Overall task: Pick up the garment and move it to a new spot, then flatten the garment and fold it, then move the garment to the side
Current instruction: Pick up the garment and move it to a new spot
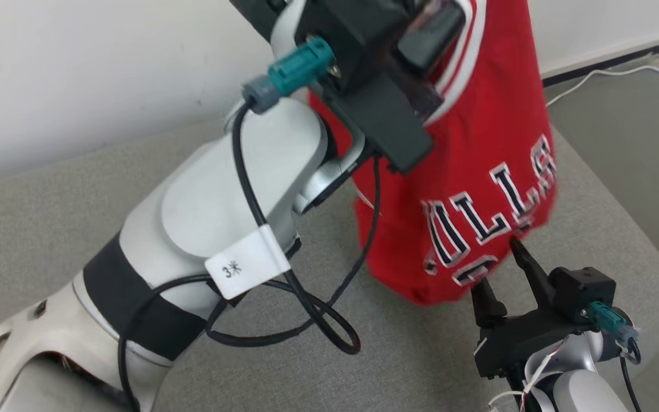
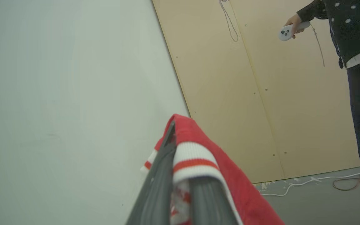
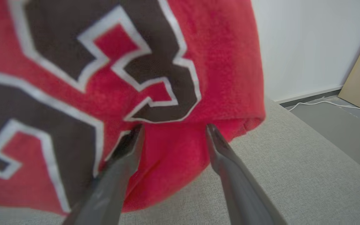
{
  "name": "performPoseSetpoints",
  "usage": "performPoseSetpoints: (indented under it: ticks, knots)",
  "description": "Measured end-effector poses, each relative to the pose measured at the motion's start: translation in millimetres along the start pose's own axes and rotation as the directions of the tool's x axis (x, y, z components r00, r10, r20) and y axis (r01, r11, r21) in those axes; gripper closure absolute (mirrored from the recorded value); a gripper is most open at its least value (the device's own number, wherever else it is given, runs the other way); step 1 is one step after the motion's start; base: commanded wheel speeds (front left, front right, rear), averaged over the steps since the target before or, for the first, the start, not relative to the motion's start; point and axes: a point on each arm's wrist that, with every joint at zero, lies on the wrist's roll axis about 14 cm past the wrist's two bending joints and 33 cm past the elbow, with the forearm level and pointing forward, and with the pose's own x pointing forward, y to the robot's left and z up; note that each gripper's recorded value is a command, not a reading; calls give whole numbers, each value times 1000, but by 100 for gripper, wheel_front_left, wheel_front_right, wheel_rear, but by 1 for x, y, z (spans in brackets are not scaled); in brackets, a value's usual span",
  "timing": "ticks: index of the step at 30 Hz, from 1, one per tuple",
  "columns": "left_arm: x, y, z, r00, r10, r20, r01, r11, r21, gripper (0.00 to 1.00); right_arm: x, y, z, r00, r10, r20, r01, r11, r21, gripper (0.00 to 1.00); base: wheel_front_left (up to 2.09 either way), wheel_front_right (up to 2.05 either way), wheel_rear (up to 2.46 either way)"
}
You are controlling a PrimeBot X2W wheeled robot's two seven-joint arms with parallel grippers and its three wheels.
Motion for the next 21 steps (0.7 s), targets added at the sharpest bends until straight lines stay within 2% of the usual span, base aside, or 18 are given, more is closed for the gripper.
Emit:
performPoseSetpoints:
  ticks: [5,11,18,21]
  knots:
    - [-28,0,-61,987,-28,-159,29,1000,4,100,6,0,-10,1000,-4,-27,4,1000,-5,0,0,0,0]
    - [-102,21,-127,927,8,-375,16,998,62,100,21,16,-14,998,43,-37,-44,999,-13,0,0,0,0]
    - [-175,32,-155,866,55,-497,-4,995,103,100,37,36,-24,993,102,-59,-103,994,-24,0,0,0,0]
    - [-220,19,-170,818,54,-572,-12,997,77,100,42,49,-28,989,135,-68,-137,990,-19,0,0,0,0]
